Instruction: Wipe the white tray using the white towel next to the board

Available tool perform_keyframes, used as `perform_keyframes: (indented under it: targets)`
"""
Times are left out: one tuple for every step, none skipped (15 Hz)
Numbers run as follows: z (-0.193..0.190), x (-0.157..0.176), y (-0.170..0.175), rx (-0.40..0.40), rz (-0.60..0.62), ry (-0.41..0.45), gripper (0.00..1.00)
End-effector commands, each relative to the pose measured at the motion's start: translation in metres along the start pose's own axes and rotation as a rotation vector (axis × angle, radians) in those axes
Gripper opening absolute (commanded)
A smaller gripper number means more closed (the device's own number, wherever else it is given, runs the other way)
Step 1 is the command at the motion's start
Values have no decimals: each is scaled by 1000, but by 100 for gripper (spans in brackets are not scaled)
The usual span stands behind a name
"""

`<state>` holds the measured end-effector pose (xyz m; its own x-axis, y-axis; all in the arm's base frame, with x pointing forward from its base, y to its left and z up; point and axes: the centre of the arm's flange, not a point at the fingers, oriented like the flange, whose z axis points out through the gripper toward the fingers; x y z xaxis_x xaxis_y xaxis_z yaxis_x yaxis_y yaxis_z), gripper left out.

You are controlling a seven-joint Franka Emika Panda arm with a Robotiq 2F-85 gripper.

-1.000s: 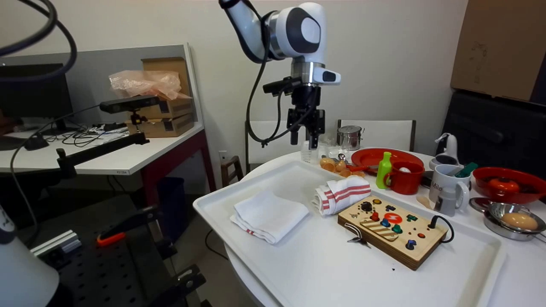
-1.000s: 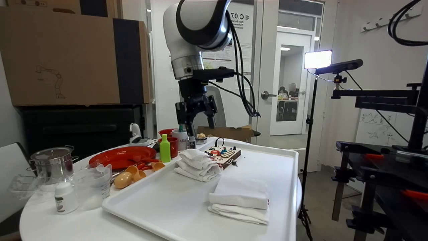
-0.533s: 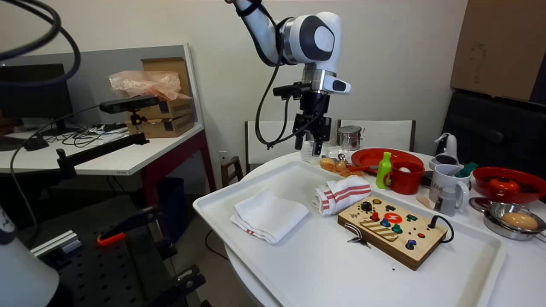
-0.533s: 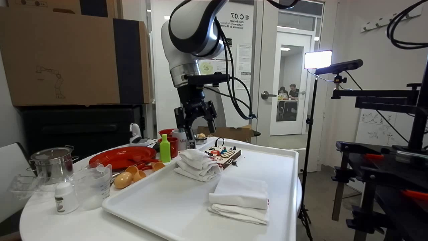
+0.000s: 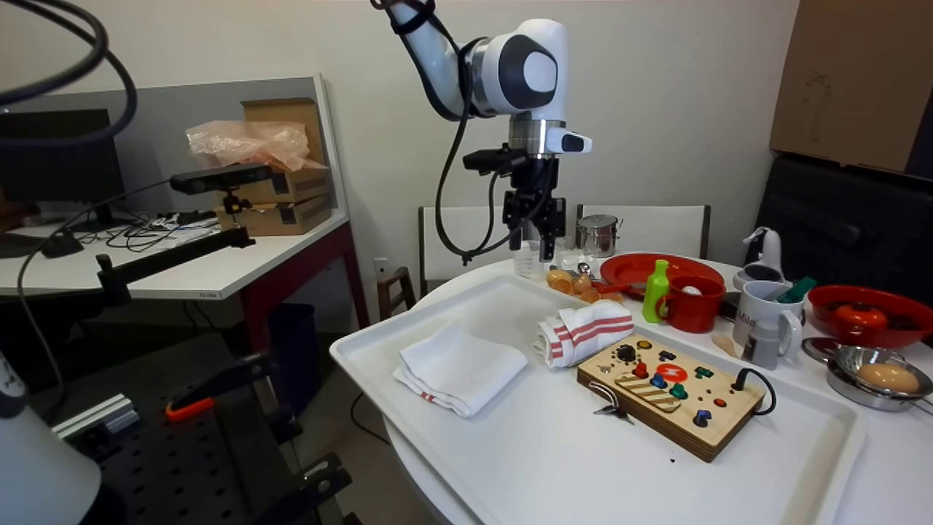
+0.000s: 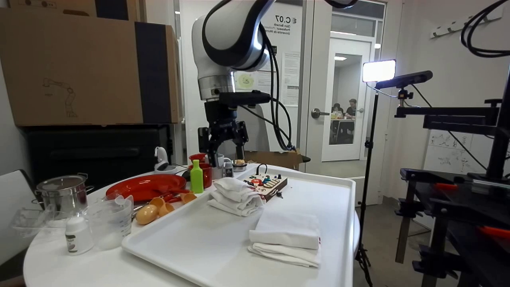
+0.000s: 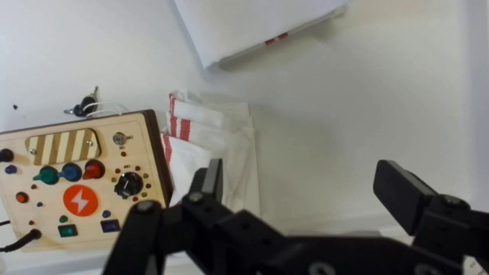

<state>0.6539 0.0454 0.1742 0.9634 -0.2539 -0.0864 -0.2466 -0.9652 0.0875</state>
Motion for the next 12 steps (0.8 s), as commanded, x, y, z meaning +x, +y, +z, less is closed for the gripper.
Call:
perform_keyframes:
  targets:
    - [3,1,12,-15,-8,57,100]
    - [4,3,16,-14,-5,66,100]
    - [6,5,19,-19,-2,69,100]
    - [8,7,22,-25,0,68,100]
    - [12,8,23,-33,3,63,100]
    - [15,9,24,-36,2,62,100]
    - [20,10,24,-42,4,59,100]
    - [27,12,24,-42,1,64,100]
    - [32,13,25,-47,-2,71,100]
    - [38,15,25,-42,-9,71,100]
    - [44,16,26,-42,-8,73,100]
    - [50,17,27,-47,-7,75,100]
